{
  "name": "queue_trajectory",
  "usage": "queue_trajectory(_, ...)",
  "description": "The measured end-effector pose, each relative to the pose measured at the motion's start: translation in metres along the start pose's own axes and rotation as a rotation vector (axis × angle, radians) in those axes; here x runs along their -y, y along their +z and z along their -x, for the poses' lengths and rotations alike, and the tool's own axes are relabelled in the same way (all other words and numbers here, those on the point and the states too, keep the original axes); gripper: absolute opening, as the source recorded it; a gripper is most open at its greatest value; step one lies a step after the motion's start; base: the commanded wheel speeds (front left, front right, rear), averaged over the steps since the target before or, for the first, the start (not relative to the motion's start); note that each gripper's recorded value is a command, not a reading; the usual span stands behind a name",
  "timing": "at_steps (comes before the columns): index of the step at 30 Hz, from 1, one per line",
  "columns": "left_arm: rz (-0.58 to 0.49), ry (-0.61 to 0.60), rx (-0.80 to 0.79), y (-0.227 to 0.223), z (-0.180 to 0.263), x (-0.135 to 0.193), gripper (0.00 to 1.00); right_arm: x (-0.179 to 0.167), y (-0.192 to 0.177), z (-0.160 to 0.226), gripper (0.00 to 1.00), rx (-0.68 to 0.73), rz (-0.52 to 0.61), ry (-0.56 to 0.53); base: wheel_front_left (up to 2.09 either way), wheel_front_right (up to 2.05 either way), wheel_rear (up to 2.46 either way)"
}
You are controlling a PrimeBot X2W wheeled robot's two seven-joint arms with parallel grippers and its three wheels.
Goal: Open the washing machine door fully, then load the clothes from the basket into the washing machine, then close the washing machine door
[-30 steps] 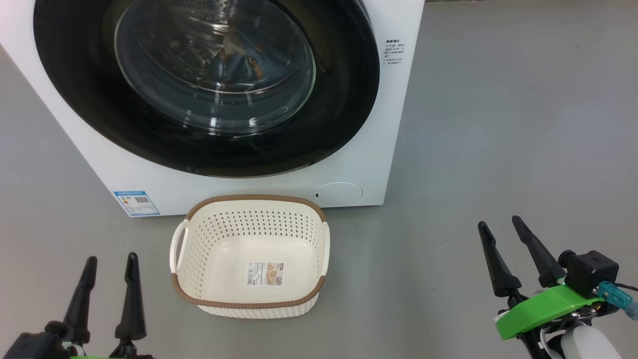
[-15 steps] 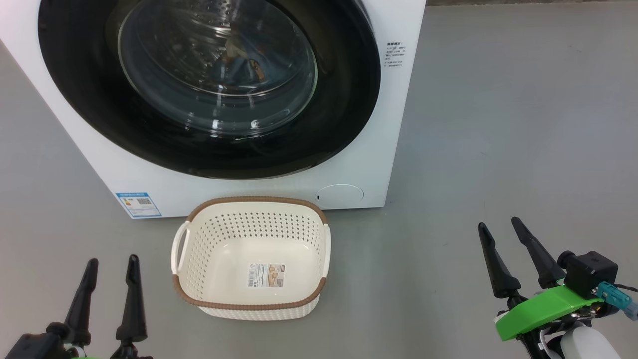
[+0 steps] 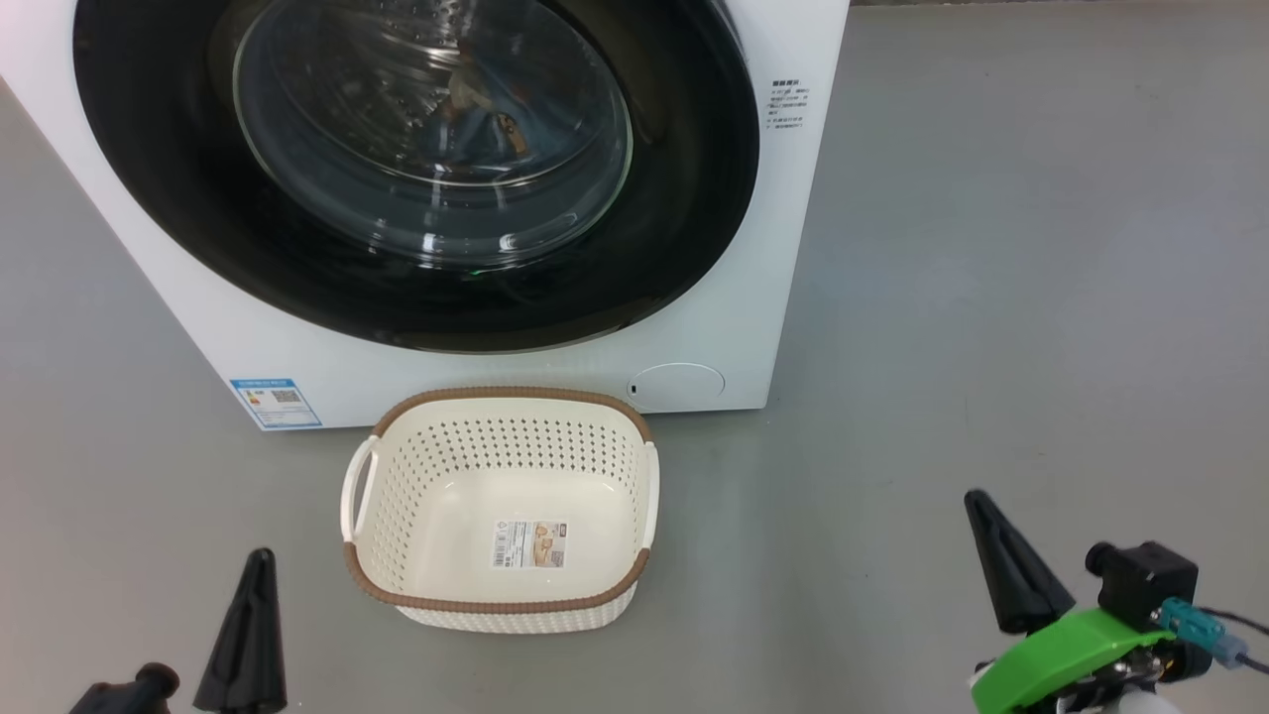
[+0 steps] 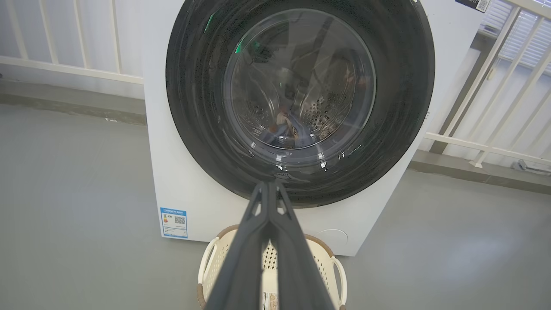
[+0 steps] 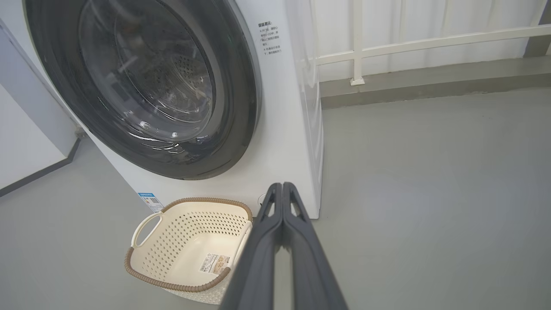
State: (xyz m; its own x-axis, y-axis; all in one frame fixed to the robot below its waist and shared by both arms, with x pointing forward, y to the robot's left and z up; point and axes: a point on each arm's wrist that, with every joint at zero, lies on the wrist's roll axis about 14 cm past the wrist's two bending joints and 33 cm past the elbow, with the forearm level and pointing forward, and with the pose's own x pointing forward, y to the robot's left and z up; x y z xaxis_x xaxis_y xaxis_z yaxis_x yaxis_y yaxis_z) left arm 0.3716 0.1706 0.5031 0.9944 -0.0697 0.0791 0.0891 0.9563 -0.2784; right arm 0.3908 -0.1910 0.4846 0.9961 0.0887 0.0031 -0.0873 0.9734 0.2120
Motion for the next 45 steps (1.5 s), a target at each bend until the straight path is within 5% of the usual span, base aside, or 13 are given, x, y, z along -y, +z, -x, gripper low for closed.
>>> queue_trajectory(45,0.455,0.120,-0.075,-0.019,0.007,-0.016,0.00,0.012,-0.004,0.004,0.00,-0.017,-0.474,-0.120,0.00,0.00,0.00)
